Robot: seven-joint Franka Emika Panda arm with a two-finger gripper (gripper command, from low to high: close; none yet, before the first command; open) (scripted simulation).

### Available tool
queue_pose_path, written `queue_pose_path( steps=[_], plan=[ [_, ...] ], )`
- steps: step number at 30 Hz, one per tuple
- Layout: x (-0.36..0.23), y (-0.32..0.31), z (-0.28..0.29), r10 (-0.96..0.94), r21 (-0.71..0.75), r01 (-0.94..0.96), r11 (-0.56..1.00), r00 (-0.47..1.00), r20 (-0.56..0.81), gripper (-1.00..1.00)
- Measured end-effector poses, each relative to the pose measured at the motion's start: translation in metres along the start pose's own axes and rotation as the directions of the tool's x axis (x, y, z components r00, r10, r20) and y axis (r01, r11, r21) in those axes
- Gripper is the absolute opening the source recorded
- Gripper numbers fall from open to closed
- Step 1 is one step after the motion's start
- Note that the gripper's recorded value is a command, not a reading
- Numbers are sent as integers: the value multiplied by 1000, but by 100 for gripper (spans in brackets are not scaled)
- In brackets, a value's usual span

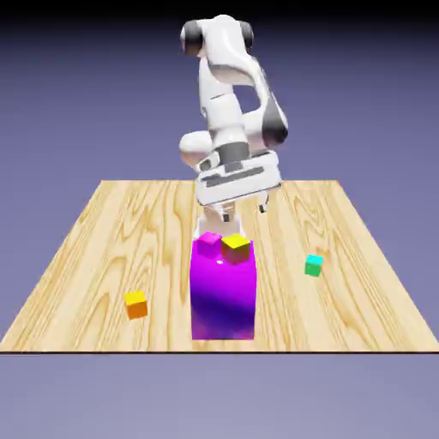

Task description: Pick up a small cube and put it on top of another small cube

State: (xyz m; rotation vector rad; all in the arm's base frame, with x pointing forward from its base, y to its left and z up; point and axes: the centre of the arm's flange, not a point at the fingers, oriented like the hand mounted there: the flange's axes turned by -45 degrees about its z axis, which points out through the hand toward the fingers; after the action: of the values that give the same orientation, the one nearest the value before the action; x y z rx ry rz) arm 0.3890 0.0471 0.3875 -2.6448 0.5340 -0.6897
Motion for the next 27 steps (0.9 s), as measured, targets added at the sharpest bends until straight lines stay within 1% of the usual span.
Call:
queue_pose_path(
  steps=[6, 12, 20, 27],
  plan=[
    [-34, 0, 29, 201, 24, -205, 978, 971, 126, 0],
    [-73, 1, 54, 389, 7, -403, 915, 888, 245, 0],
    [-130, 1, 81, 608, -67, -632, 772, 705, 366, 0],
    [-182, 1, 97, 760, -160, -784, 600, 495, 421, 0]
  ],
)
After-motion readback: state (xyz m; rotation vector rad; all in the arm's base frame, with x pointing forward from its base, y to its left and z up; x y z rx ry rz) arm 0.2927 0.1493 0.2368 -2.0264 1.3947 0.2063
